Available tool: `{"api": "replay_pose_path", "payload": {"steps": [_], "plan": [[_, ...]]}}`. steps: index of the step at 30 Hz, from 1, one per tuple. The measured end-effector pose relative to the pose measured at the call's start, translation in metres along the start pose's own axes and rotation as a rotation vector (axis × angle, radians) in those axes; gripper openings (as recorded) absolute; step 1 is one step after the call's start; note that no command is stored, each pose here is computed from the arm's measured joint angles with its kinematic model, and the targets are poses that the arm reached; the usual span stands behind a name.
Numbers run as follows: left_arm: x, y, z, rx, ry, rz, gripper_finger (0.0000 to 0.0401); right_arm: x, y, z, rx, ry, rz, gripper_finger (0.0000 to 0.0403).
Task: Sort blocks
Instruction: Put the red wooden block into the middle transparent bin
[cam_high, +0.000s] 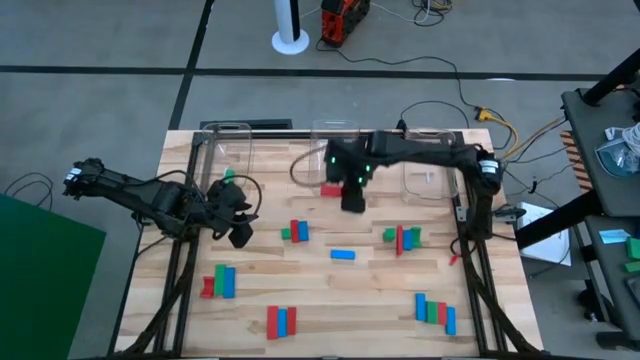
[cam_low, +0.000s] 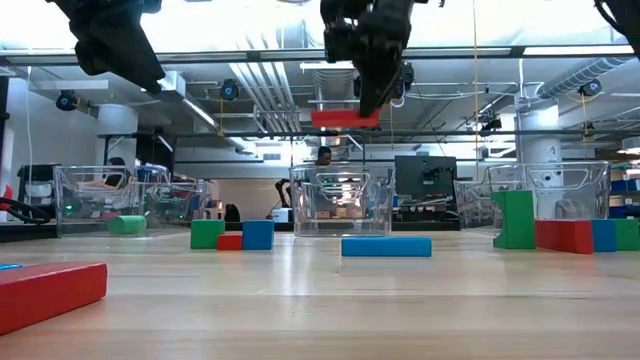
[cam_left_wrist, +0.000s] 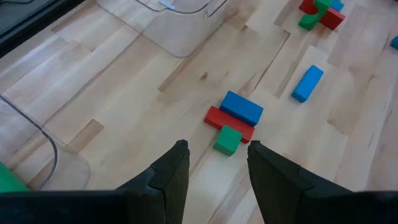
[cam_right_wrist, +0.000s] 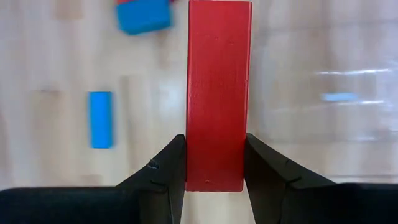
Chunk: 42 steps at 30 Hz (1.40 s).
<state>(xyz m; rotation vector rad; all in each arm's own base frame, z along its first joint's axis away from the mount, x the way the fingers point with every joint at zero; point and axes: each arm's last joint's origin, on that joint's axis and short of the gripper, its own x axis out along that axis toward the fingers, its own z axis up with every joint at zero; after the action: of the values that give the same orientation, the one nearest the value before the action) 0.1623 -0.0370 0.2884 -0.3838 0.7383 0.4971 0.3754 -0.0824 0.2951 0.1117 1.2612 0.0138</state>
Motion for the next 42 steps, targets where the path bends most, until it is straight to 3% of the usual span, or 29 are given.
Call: {"api": "replay_pose_path", "payload": {"steps": [8, 18, 26, 33, 37, 42], "plan": [[0.000, 0.000, 0.000, -0.045, -0.001, -0.002, 0.0142, 0.002, -0.057, -0.010, -0.078, 0.036, -0.070, 0.0120], [0.000, -0.001, 0.001, -0.086, -0.005, -0.006, 0.0142, 0.012, -0.092, -0.016, -0.109, 0.040, -0.088, 0.0120], [0.001, -0.002, 0.001, -0.109, -0.011, -0.011, 0.0142, 0.013, -0.097, -0.011, -0.122, -0.029, -0.090, 0.0121], [0.002, -0.003, 0.002, -0.116, -0.014, -0.015, 0.0142, 0.013, -0.098, -0.007, -0.090, -0.066, -0.106, 0.0179], [0.002, -0.004, 0.002, -0.118, -0.016, -0.017, 0.0142, 0.008, -0.098, -0.005, -0.043, -0.080, -0.109, 0.0158], [0.002, -0.004, 0.002, -0.119, -0.017, -0.019, 0.0142, -0.010, -0.082, -0.002, 0.024, -0.121, -0.106, 0.0104]]}}
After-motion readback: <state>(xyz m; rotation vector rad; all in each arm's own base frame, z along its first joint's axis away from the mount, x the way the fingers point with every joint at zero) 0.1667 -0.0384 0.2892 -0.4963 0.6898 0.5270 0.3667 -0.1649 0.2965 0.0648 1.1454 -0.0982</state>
